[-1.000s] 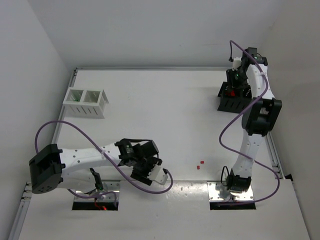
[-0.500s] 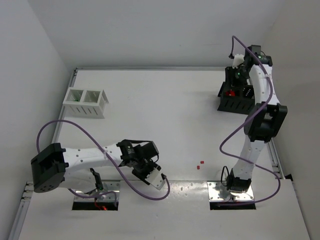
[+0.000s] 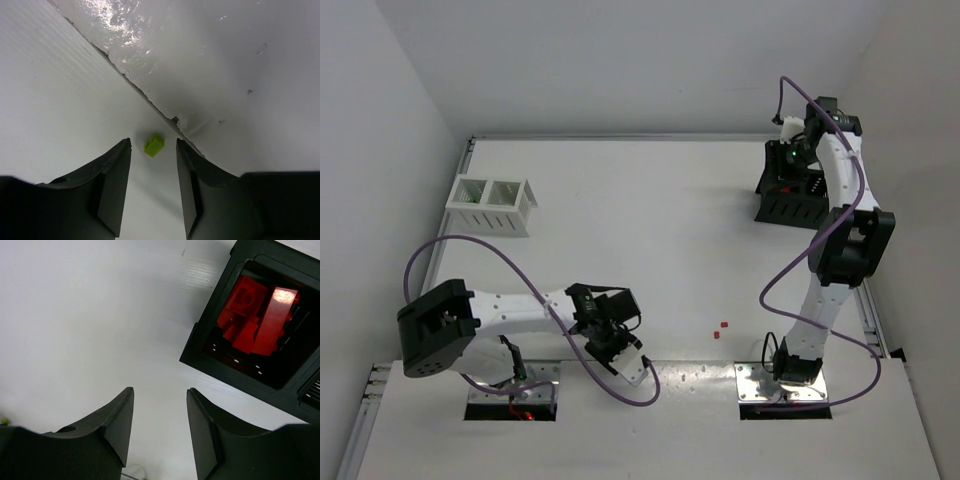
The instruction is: Sort the legos into containers by color
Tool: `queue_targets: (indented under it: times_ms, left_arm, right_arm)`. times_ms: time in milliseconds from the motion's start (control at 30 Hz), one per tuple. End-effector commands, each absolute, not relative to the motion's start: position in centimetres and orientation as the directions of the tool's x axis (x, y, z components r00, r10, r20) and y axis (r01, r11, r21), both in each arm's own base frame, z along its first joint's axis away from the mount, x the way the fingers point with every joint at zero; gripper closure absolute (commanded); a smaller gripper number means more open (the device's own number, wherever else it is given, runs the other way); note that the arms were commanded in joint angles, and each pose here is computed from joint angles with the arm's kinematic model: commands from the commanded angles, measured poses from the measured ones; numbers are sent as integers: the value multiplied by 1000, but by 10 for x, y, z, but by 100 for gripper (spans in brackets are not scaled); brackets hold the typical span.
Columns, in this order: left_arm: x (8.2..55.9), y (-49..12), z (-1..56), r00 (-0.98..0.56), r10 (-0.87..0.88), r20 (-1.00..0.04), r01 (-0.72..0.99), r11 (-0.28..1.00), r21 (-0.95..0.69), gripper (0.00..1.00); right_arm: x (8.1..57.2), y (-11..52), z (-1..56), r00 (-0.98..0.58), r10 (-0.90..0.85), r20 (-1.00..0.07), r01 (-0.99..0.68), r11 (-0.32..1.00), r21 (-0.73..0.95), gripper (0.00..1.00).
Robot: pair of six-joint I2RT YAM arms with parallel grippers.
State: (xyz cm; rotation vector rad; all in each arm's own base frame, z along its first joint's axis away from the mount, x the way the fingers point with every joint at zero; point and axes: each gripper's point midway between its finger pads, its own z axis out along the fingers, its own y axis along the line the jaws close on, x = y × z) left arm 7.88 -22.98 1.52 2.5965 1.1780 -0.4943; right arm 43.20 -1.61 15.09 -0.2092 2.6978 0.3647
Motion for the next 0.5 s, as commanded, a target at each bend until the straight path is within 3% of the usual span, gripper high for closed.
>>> queue_targets:
  times_ms: [0,200,467]
  left_arm:
    - [72,-235,10,643,633,-431,726,-682,80,54]
    - [76,-231,-1,640,642,-422,728,-683,66,57]
    - [81,-222,-17,626,664,-409,739,-672,39,73]
  right_arm:
    - [430,-10,177,-876,-103,-471,-226,951,212,53]
    - [430,-10,177,-876,-103,-471,-226,951,212,53]
    - [424,-11,167,-889,-110,-445,-224,952,211,53]
